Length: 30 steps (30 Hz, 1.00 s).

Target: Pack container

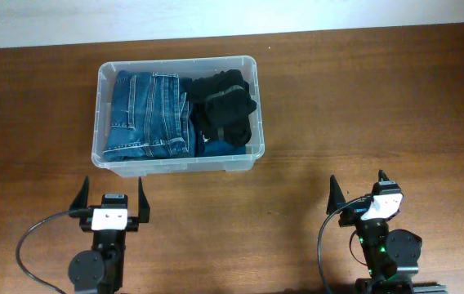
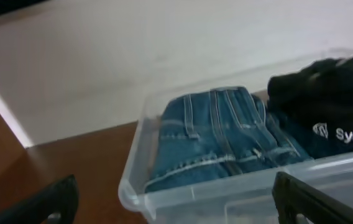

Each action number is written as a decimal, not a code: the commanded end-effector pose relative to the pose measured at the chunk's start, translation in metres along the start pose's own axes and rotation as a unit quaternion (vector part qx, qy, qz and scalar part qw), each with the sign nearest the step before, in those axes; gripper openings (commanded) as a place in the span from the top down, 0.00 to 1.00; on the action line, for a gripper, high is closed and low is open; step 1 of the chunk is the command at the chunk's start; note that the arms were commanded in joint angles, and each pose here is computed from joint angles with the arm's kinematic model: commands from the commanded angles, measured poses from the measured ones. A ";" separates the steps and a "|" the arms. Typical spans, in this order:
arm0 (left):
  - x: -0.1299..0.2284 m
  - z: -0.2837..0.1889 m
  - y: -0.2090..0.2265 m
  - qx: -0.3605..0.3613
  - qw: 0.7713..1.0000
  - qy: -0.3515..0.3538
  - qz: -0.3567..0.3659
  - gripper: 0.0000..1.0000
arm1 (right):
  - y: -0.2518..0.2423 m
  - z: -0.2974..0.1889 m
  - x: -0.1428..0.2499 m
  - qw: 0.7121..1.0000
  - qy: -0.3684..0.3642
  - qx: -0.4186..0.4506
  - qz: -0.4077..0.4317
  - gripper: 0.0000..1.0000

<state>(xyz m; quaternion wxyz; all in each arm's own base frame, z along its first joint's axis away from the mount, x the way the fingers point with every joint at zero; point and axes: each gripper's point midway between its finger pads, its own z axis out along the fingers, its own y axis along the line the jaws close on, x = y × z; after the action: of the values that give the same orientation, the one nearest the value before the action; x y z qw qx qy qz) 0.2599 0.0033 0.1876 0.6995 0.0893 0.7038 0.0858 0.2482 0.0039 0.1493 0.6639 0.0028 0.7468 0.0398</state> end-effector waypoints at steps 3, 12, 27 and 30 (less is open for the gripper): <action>0.008 -0.006 -0.008 0.020 1.000 -0.006 0.007 0.01 | -0.003 0.000 0.002 1.000 0.000 0.006 0.001 0.02; 0.034 -0.012 -0.015 0.032 0.999 0.041 0.003 0.01 | -0.003 0.000 0.002 1.000 0.000 0.006 0.001 0.01; 0.026 -0.014 -0.011 0.024 0.999 0.024 0.004 0.01 | -0.003 0.000 0.002 1.000 -0.001 0.006 0.001 0.02; 0.026 -0.014 -0.011 0.024 0.999 0.024 0.004 0.01 | -0.003 0.000 0.002 1.000 -0.001 0.006 0.001 0.02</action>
<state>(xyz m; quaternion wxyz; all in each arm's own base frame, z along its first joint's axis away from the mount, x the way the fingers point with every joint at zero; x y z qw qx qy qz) 0.2461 -0.0009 0.1602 0.6782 0.1003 0.7245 0.0709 0.2482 0.0039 0.1493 0.6639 0.0030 0.7468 0.0402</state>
